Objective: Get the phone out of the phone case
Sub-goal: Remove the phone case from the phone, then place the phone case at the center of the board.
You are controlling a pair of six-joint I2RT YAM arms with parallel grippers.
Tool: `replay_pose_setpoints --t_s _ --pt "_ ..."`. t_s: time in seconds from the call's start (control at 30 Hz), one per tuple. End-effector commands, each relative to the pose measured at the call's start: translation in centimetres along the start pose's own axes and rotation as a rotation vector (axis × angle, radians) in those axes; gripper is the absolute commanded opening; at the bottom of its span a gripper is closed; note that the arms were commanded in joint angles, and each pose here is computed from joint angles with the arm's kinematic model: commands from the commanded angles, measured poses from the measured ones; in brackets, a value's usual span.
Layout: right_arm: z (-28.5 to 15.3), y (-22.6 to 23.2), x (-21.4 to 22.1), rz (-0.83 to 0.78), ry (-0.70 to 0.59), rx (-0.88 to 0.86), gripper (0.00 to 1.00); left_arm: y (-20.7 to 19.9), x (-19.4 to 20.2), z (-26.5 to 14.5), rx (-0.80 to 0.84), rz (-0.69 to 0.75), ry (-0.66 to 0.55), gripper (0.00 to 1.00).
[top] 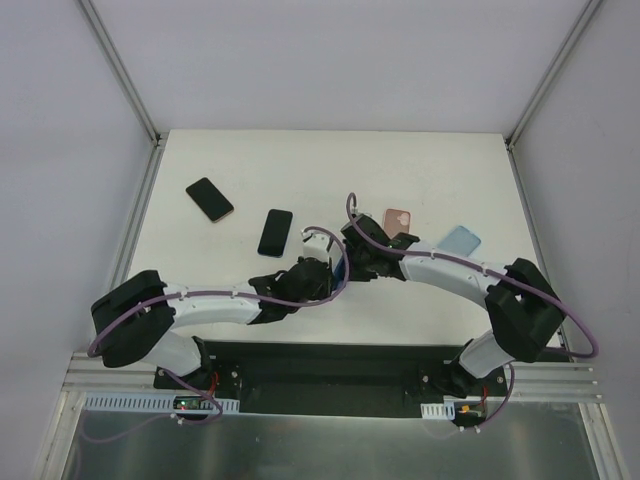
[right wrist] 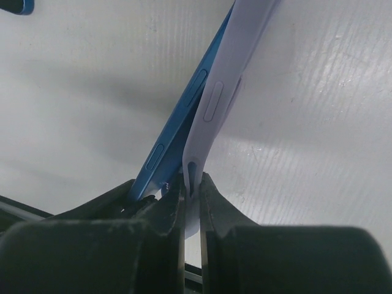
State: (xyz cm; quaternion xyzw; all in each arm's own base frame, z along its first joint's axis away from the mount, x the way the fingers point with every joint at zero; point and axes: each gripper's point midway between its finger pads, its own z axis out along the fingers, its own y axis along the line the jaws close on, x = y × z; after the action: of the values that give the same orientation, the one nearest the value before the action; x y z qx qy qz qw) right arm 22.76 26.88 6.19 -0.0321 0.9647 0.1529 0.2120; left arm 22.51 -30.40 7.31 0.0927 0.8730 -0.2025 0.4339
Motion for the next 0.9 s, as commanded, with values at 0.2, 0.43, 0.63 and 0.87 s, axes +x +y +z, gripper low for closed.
replay_pose_setpoints --t_s 0.2,0.43,0.63,0.87 --pt "-2.7 -11.0 6.7 -0.163 0.235 0.371 0.01 8.6 -4.0 -1.8 -0.272 -0.017 -0.136 0.00" --pt "-3.4 -11.2 6.7 -0.149 0.214 0.371 0.01 10.3 -4.2 -2.2 -0.288 -0.046 -0.137 0.00" --pt "-4.1 -10.7 5.4 -0.125 0.143 0.351 0.01 9.7 -4.4 -2.3 -0.255 -0.064 -0.135 0.00" --pt "-5.0 -9.0 0.9 -0.064 0.018 0.313 0.01 8.2 -6.8 -2.5 -0.215 -0.037 -0.169 0.00"
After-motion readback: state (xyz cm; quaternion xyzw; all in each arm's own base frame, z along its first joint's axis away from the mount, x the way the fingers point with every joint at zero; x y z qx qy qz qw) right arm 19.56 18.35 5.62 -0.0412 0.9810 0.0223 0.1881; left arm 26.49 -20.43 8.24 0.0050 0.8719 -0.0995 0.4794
